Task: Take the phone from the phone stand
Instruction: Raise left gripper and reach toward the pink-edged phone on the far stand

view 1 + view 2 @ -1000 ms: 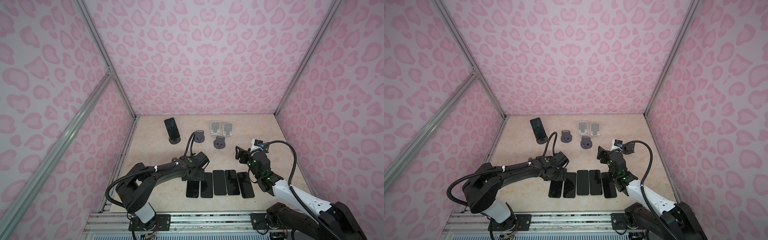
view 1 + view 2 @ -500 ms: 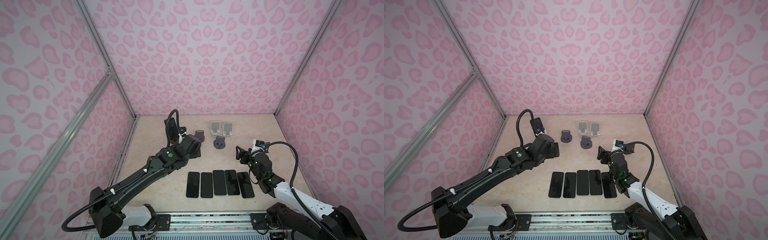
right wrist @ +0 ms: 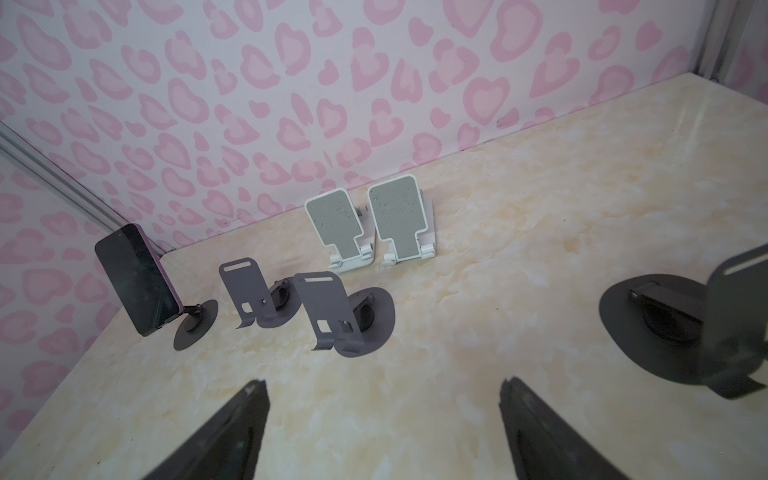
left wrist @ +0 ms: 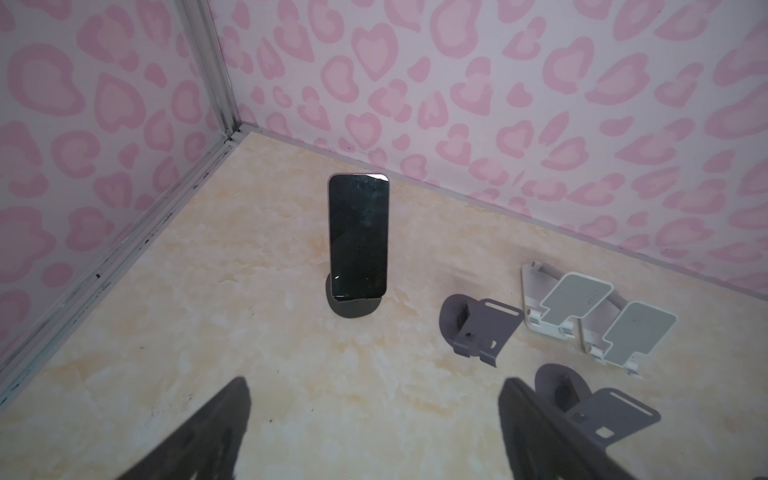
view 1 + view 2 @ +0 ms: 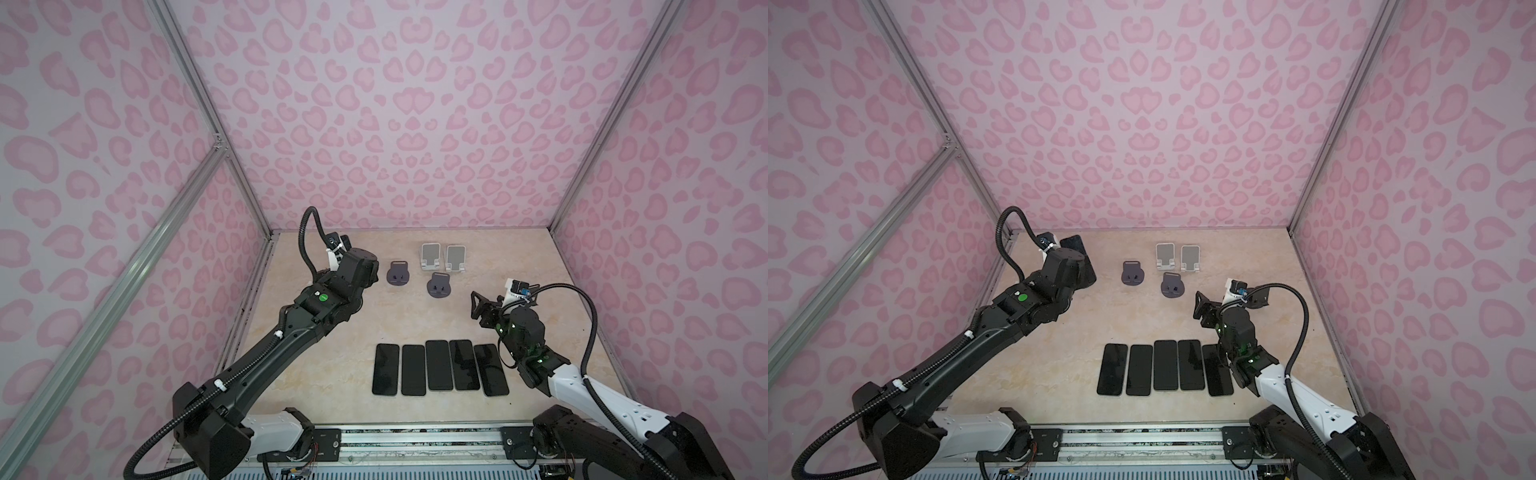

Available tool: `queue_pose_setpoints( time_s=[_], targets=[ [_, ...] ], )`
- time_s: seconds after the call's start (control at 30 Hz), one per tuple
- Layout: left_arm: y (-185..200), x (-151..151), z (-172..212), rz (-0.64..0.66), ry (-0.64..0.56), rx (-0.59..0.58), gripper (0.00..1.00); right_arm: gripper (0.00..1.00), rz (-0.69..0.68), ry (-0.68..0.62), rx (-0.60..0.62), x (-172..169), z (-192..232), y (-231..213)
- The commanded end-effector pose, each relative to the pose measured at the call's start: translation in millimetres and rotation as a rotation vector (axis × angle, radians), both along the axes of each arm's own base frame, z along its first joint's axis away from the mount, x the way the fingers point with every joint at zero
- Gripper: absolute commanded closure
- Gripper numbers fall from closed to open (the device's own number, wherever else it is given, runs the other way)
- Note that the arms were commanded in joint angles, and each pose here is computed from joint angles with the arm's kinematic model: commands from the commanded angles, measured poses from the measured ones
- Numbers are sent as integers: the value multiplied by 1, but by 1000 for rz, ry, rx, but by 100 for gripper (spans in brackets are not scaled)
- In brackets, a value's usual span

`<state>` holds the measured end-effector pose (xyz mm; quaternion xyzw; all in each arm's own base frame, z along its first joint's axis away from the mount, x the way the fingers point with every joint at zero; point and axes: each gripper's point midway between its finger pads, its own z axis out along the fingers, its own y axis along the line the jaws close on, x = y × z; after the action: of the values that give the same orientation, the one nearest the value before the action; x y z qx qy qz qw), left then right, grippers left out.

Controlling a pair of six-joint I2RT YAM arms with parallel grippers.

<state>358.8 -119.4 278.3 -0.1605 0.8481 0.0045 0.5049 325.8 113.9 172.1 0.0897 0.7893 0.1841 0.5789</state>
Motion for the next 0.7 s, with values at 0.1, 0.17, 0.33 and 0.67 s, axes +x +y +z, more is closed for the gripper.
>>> queue_pose_setpoints(
  time_s=[0.1,0.17,0.33,0.67],
  targets=[
    [6,42,-22,-2,80,38,4,9,21,-1,-12,3,0,7],
    [8,62,-37,-12,147,40,4,8,23,-2,-21,3,0,7],
    [14,102,-80,-31,252,68,4,8,21,2,-45,3,-1,7],
    [23,134,-121,-3,359,113,4,6,43,19,-60,5,-3,11]
  ],
)
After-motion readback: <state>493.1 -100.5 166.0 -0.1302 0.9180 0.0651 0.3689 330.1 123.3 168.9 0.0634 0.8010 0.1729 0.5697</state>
